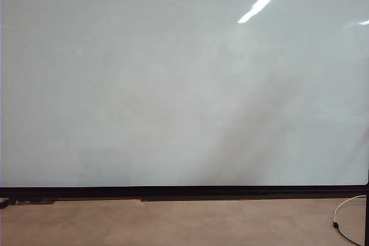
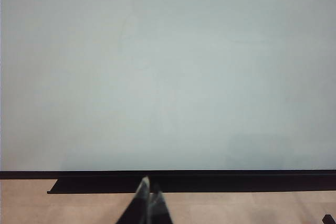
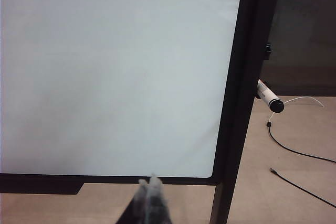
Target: Pick up the pen on the shelf to the right of the whiteboard and draw a check mark.
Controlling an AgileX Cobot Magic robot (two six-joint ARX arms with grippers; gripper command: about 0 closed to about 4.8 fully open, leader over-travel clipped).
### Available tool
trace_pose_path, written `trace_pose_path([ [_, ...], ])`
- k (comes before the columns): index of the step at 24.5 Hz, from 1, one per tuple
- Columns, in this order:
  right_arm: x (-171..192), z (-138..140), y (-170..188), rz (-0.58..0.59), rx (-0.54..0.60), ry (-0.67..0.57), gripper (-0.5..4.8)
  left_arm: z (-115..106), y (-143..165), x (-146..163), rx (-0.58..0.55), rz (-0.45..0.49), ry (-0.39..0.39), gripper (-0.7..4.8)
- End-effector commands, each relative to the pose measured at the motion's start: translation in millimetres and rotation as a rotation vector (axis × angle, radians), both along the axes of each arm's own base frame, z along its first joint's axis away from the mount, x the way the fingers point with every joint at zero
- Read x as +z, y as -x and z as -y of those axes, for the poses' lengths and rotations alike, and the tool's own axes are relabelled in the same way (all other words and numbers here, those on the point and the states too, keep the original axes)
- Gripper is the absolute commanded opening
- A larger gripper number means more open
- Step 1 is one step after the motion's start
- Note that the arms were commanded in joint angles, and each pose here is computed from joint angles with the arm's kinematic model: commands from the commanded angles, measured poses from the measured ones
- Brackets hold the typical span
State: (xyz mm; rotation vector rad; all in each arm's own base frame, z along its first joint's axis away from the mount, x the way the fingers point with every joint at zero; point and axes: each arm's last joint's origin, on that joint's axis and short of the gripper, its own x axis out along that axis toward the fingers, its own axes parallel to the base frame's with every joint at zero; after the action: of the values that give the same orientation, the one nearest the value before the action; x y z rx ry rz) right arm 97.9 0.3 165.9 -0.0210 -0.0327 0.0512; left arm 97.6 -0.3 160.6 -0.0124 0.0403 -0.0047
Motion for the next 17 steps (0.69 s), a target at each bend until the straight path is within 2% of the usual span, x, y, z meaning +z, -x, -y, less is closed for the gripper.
trace_pose_path([
  [1,2.9,0.0,0.3,0.021,0.002,0.0,0.08,0.0,0.1,2.2,0.0,0.015,-0.005,-0.04],
  [17,7.8,-0.4,0.7,0.069,0.007,-0.028,0.09,0.0,0.1,2.2,-0.001,0.015,-0.005,-0.04],
])
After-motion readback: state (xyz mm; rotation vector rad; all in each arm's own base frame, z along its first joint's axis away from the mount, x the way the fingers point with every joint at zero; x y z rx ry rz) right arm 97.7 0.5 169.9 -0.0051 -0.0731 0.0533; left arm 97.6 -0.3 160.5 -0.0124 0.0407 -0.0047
